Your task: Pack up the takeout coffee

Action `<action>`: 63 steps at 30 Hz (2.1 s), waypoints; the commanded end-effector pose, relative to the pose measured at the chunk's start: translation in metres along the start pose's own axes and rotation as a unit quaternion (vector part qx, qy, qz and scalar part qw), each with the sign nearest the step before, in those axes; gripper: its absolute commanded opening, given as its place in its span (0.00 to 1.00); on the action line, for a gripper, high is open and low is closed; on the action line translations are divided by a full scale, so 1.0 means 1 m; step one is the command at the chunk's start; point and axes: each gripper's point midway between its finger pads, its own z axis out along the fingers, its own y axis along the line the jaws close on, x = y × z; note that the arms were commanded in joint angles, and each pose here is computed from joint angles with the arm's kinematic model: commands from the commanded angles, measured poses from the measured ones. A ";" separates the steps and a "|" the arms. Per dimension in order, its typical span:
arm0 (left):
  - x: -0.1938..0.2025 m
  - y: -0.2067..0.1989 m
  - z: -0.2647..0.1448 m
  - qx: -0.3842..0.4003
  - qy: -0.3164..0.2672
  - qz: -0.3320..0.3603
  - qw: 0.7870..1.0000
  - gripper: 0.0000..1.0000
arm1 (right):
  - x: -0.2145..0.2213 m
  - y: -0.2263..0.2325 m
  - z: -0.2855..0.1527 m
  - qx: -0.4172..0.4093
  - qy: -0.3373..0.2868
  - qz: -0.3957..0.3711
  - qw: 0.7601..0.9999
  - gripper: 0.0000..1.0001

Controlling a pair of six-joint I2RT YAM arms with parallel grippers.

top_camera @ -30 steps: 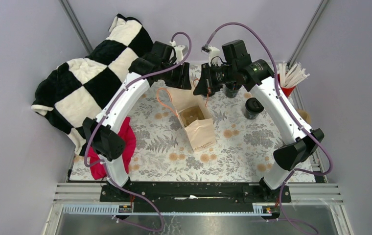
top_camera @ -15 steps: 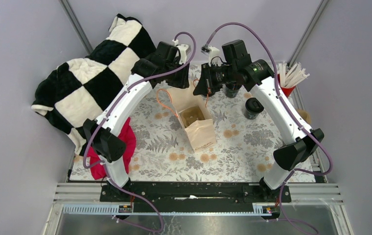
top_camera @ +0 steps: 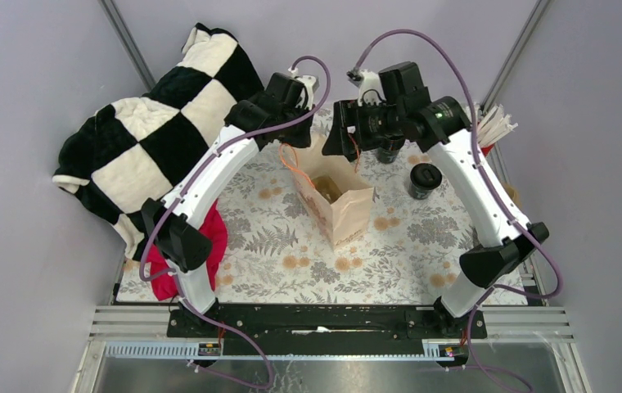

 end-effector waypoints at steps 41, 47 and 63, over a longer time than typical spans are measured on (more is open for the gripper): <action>0.013 0.024 -0.065 -0.081 -0.005 -0.057 0.995 0.00 | 0.086 -0.355 -0.064 0.469 0.090 0.179 0.860 0.97; 0.016 0.025 -0.065 -0.082 -0.002 -0.056 0.995 0.00 | 0.095 -0.356 -0.056 0.455 0.103 0.186 0.865 0.87; 0.015 0.026 -0.065 -0.084 -0.003 -0.053 0.995 0.00 | 0.109 -0.360 -0.048 0.449 0.120 0.188 0.865 0.84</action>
